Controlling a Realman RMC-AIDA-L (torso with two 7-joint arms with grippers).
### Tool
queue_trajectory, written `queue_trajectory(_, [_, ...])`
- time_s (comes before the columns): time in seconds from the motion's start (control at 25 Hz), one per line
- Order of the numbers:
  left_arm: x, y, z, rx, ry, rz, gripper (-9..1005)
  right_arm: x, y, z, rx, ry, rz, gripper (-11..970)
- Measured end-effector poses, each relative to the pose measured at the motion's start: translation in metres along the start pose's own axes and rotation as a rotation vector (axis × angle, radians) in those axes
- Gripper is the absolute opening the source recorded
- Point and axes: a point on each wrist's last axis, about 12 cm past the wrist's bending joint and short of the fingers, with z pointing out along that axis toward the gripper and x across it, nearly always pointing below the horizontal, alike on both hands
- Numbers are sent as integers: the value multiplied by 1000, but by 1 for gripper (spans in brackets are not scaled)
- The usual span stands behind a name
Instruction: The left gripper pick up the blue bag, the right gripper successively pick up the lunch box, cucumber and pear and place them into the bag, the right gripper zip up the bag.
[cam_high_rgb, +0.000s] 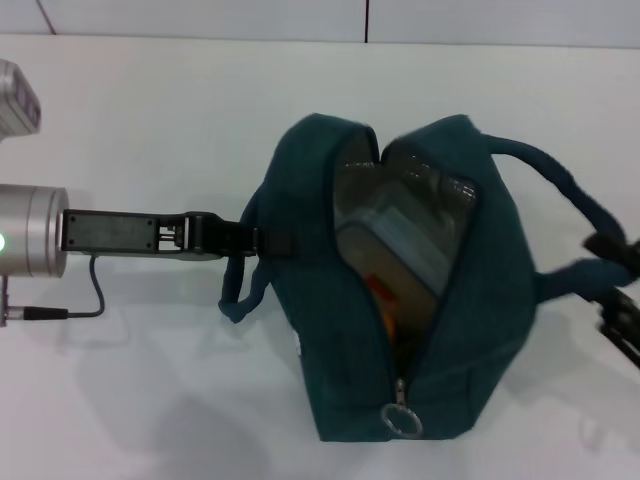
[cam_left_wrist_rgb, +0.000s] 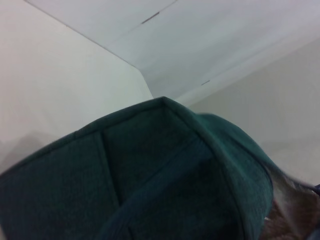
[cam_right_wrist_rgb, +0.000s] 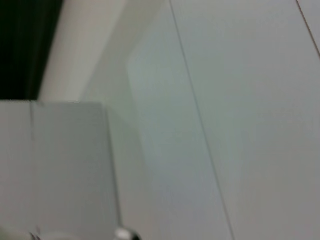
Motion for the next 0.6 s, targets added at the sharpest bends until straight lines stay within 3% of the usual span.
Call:
queue_trajectory(0.16, [-1, 2, -1, -15, -14, 8, 66, -17, 7, -13, -70, -83, -2, 301])
queue_trajectory(0.32, [-1, 3, -1, -26, -21, 15, 67, -28, 12, -15, -227, -101, 48, 457])
queue_trajectory(0.44, [-2, 4, -1, -33, -25, 19, 67, -25, 9, -12, -226, -73, 68, 590])
queue_trajectory(0.6, [-3, 4, -1, -32, -26, 21, 68, -16, 0, -11, -139, -4, 59, 620])
